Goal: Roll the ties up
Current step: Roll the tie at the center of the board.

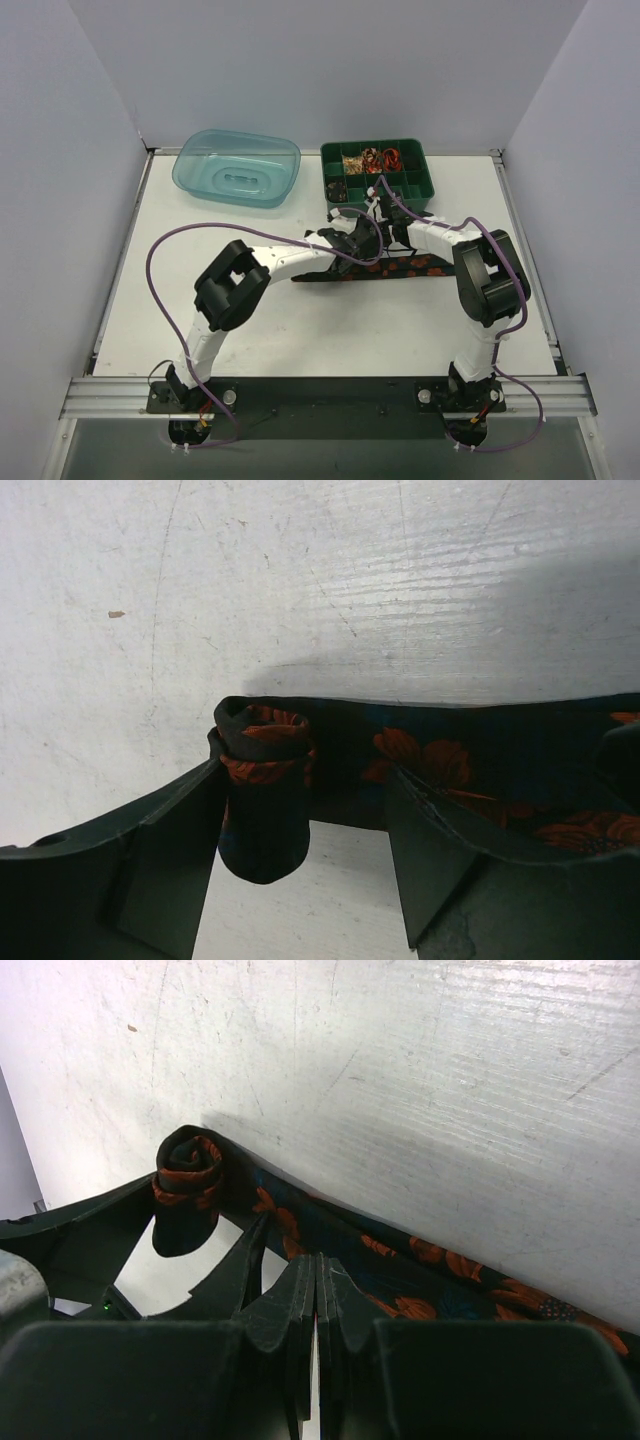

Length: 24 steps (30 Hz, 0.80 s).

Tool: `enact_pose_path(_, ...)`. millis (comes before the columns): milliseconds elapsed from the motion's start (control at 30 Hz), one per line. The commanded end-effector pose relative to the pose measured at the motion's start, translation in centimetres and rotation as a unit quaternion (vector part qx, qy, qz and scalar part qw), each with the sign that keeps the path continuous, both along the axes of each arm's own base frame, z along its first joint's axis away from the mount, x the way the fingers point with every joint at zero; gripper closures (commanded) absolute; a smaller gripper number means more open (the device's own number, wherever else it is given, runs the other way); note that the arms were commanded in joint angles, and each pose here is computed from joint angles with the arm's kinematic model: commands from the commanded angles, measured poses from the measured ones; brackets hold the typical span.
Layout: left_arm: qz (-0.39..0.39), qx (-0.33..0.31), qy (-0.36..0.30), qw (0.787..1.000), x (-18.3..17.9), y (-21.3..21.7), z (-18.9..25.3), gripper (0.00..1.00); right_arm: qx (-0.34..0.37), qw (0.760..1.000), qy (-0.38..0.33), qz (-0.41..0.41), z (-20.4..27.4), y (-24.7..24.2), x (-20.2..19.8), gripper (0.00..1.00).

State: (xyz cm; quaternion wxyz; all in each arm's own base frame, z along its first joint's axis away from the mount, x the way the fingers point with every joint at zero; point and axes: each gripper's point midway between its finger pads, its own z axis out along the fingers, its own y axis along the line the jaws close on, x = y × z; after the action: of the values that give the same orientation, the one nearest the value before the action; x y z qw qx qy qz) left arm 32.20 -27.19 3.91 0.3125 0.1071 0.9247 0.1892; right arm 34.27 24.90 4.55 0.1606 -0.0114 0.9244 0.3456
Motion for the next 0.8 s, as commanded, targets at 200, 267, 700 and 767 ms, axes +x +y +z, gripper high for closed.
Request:
enact_pose_path(200,-0.006,-0.051,-0.073,0.996,0.2,-2.3,4.5,0.30,0.003,1.000,-0.012,0.005,0.9,-0.2,-0.1,1.00)
enact_pose_path(267,-0.005,-0.052,-0.073,0.996,0.1,-2.3,4.5,0.34,0.004,1.000,-0.011,0.005,0.8,-0.2,-0.1,1.00)
enact_pose_path(700,-0.007,-0.054,-0.050,0.997,-0.1,-2.6,1.6,0.57,0.006,1.000,-0.008,0.007,0.5,-0.1,-0.3,1.00)
enact_pose_path(767,-0.010,-0.067,-0.046,0.997,0.0,-2.9,1.3,0.57,0.005,1.000,-0.007,0.006,0.4,-0.2,-0.3,1.00)
